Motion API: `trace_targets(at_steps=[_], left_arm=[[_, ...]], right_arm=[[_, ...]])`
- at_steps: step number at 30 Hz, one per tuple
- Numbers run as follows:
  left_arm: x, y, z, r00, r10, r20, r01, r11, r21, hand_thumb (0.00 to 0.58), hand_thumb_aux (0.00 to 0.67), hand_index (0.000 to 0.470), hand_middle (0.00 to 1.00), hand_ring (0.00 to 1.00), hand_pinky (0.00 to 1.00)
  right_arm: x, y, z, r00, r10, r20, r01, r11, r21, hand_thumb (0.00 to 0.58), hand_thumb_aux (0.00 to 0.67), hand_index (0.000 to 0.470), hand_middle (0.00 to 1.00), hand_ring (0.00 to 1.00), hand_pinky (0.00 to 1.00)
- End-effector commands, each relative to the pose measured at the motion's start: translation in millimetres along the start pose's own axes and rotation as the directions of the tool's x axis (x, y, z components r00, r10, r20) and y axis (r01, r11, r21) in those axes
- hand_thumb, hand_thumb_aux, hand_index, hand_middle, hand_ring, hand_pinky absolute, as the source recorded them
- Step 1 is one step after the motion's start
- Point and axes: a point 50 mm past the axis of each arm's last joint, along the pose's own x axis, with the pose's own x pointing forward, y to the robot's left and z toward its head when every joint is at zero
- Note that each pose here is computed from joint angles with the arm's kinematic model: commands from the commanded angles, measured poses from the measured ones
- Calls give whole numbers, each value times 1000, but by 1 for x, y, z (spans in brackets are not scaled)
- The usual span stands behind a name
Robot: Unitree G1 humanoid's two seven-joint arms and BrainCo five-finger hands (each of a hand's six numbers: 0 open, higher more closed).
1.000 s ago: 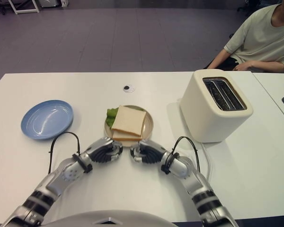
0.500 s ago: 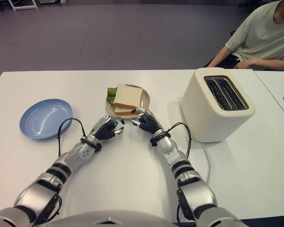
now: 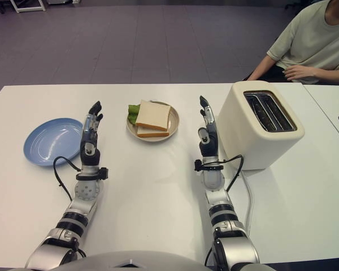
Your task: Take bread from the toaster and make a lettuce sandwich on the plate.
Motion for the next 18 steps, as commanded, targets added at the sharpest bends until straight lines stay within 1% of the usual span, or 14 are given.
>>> trace_targets(at_steps=[1, 7, 10, 14, 18], left_arm=[[-14, 5, -5, 998, 44, -42, -42, 998, 55, 0, 0, 0, 0, 0, 0], [-24, 3, -11, 995, 25, -99, -18, 998, 67, 0, 0, 0, 0, 0, 0], [-28, 3, -10, 995, 25, -94, -18, 997, 77, 0, 0, 0, 0, 0, 0], [-25, 5, -5, 996, 71, -51, -69, 996, 51, 0, 0, 0, 0, 0, 0], [-28, 1, -6, 998, 17, -65, -16, 1000, 15, 0, 0, 0, 0, 0, 0]], right_arm=[[-7, 3, -2, 1000, 22, -10, -22, 1000, -7, 0, 0, 0, 0, 0, 0], [-10, 13, -3, 998, 64, 1, -64, 998, 9, 0, 0, 0, 0, 0, 0], [-11, 15, -3, 997, 71, 6, -71, 997, 14, 0, 0, 0, 0, 0, 0], [-14, 13, -2, 998, 69, 15, -69, 997, 21, 0, 0, 0, 0, 0, 0], [-16, 12, -1, 998, 63, 16, -63, 997, 36, 0, 0, 0, 0, 0, 0]])
